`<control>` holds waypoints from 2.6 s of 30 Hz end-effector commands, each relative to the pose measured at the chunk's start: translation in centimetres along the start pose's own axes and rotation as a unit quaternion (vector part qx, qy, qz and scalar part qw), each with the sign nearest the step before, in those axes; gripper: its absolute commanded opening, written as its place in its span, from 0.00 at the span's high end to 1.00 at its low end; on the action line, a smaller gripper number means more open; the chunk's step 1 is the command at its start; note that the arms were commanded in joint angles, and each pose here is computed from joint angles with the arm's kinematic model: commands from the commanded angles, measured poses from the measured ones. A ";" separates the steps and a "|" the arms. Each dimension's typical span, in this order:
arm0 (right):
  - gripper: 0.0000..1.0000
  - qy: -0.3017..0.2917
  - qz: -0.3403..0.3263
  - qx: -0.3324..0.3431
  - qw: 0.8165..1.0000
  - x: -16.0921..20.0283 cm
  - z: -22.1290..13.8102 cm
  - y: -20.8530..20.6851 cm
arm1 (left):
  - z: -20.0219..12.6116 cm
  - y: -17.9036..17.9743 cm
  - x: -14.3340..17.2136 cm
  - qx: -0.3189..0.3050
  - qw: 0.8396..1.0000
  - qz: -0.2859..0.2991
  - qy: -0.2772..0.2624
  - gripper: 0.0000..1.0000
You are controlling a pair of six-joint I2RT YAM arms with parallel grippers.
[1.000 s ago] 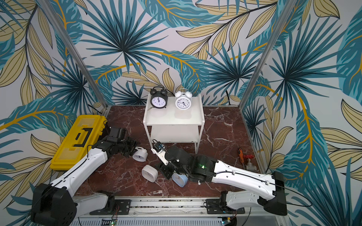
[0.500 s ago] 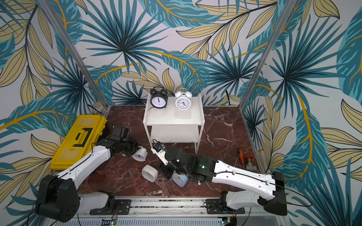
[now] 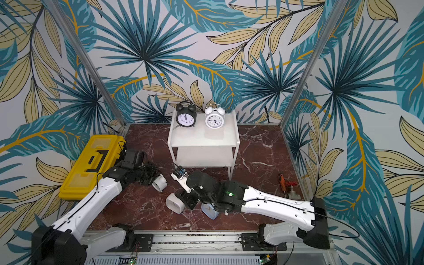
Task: Place the alarm clocks on the shelf by style
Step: Pick up the alarm from the center of the board.
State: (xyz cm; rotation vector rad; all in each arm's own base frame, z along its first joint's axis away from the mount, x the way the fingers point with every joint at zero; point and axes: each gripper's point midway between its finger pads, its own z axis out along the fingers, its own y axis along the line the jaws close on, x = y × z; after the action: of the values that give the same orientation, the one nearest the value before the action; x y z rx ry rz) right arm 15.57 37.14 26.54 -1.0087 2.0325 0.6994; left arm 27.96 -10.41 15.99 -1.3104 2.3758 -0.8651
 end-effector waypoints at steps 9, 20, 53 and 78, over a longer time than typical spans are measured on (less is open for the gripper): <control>0.17 -0.046 -0.038 -0.025 0.998 -4.8 5.5 3.0 | -11.0 -2.9 1.8 0.084 0.996 -0.015 -0.023 1.00; 0.01 -0.058 -0.069 0.024 0.996 -6.8 8.9 2.4 | -15.8 -5.5 4.0 0.150 0.989 -0.007 0.010 1.00; 0.84 -0.104 -0.056 0.015 0.993 -9.4 6.9 2.9 | -18.3 -7.1 1.8 0.213 0.973 0.044 -0.079 0.12; 0.79 -0.188 0.114 0.025 0.975 -7.5 -13.3 -5.2 | -16.2 -14.9 8.7 0.322 0.822 0.463 -0.072 0.00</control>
State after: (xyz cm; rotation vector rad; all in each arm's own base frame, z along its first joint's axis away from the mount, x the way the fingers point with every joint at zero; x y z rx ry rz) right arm 18.33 28.56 40.13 -0.5722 1.7908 0.8205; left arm 25.44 -16.05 37.50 -0.1286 1.9761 -1.0592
